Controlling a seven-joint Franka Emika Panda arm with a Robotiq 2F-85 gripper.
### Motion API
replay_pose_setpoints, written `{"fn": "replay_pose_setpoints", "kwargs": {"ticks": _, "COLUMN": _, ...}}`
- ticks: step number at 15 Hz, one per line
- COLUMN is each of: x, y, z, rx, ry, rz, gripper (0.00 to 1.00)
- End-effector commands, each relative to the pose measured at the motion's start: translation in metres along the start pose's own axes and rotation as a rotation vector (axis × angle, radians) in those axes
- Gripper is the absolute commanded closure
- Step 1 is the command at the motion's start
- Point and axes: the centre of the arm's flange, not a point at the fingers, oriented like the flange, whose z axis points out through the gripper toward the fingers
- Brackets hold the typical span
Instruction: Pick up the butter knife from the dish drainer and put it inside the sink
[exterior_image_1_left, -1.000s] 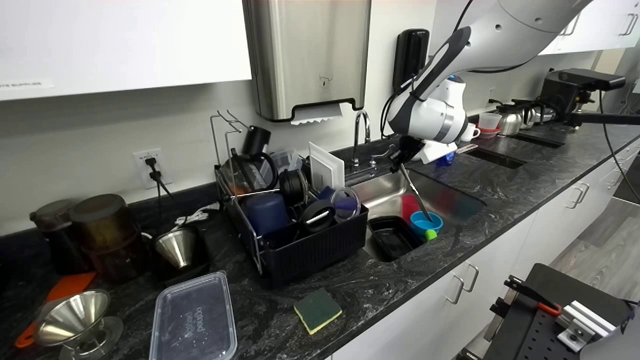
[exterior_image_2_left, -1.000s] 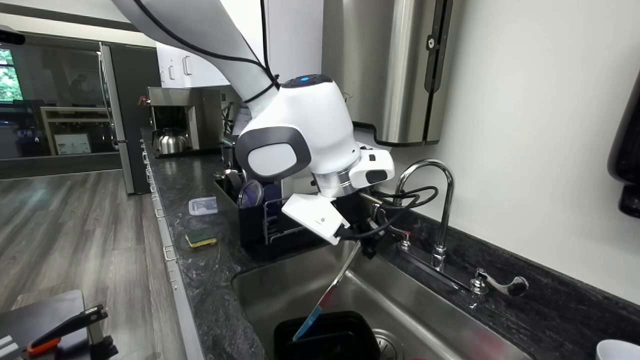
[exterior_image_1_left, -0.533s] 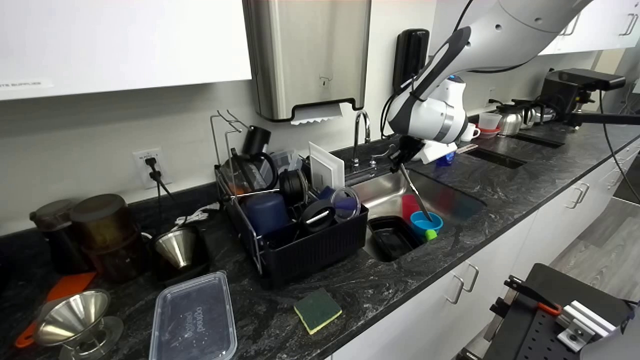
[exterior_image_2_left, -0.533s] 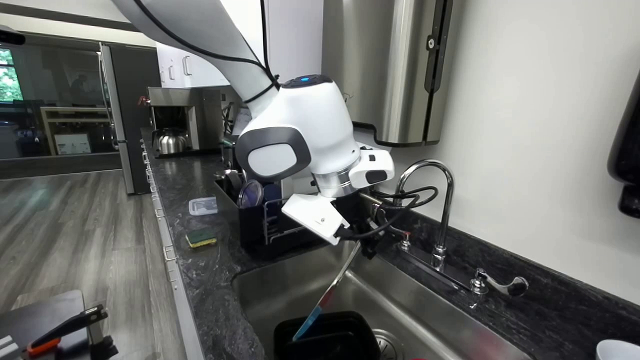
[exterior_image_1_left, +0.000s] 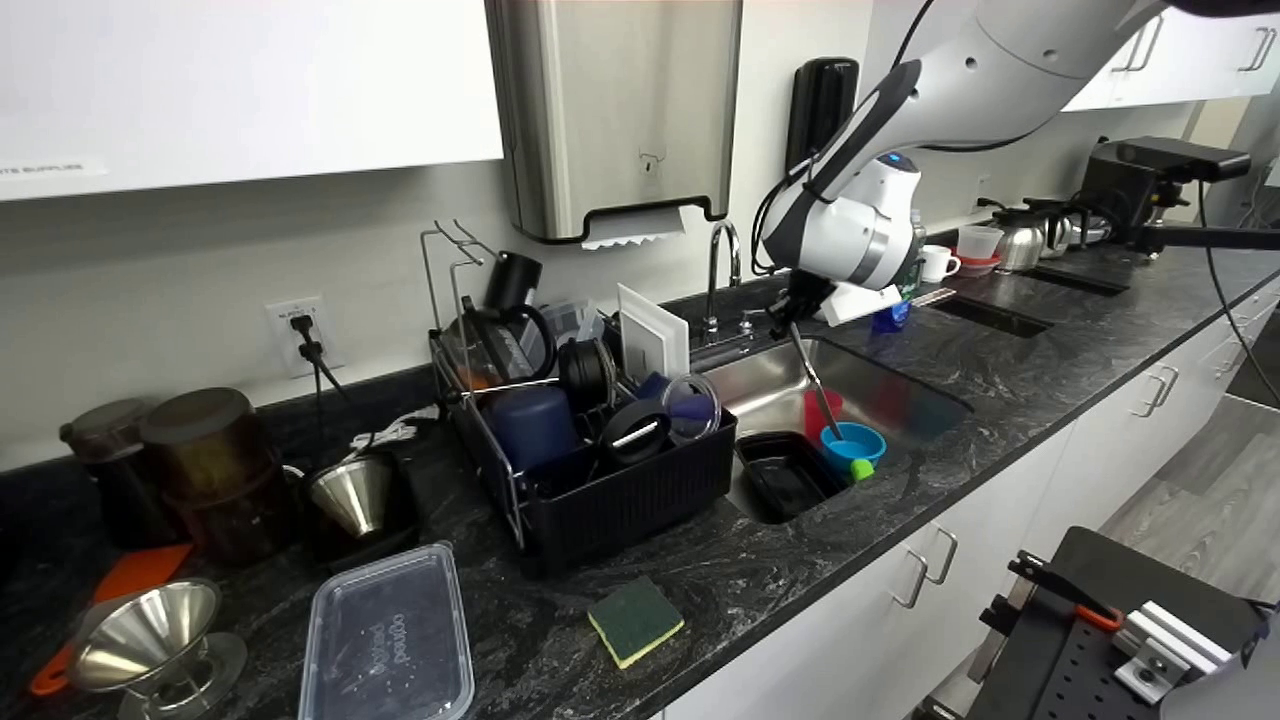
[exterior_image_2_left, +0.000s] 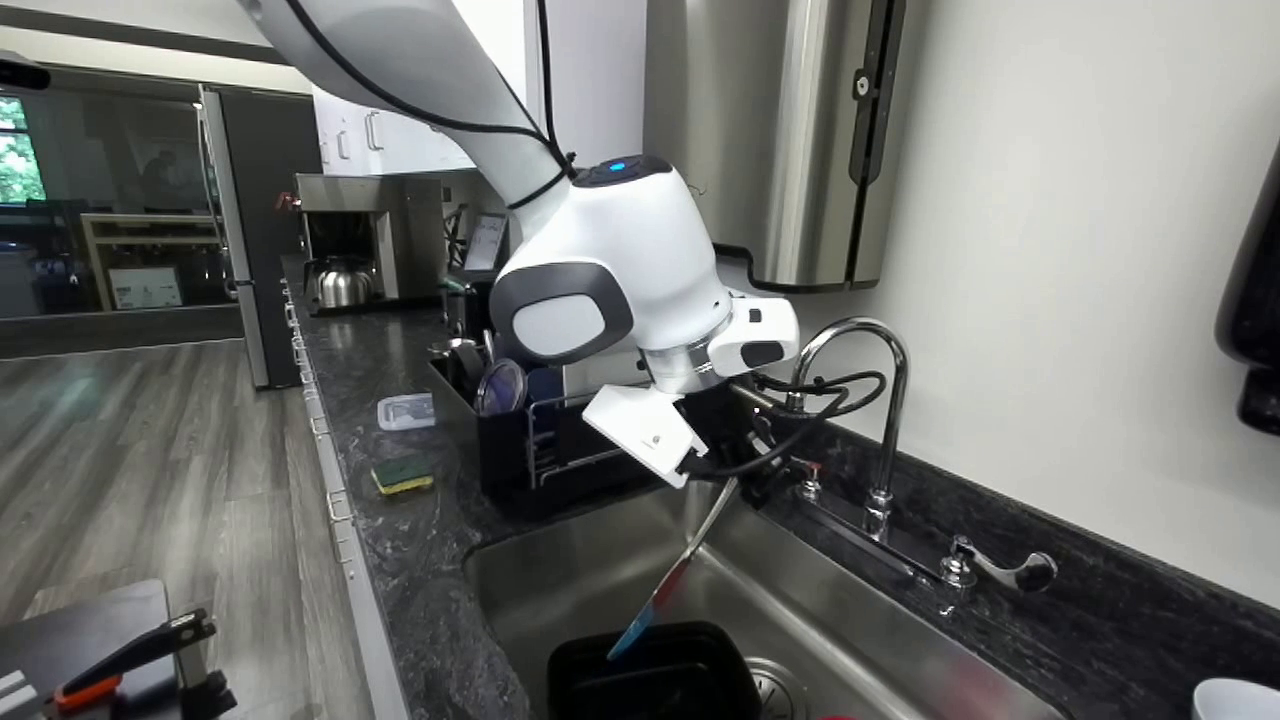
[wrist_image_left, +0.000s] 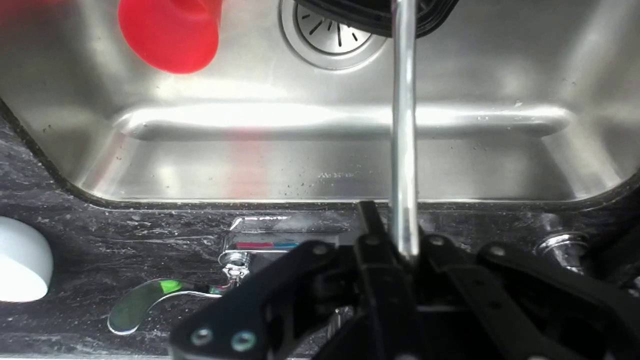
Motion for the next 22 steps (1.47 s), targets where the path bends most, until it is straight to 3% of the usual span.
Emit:
{"fn": "replay_pose_setpoints", "kwargs": {"ticks": 1, "x": 0.004, "y": 0.006, "z": 0.022, "rx": -0.042, "ry": 0.045, "rz": 0.082, "gripper": 0.98}}
{"fn": "replay_pose_setpoints", "kwargs": {"ticks": 13, "x": -0.018, "y": 0.028, "z": 0.062, "rx": -0.158, "ry": 0.044, "rz": 0.316, "gripper": 0.98}}
{"fn": "replay_pose_setpoints", "kwargs": {"ticks": 22, "x": -0.008, "y": 0.015, "z": 0.08, "rx": -0.164, "ry": 0.063, "rz": 0.426, "gripper": 0.98}}
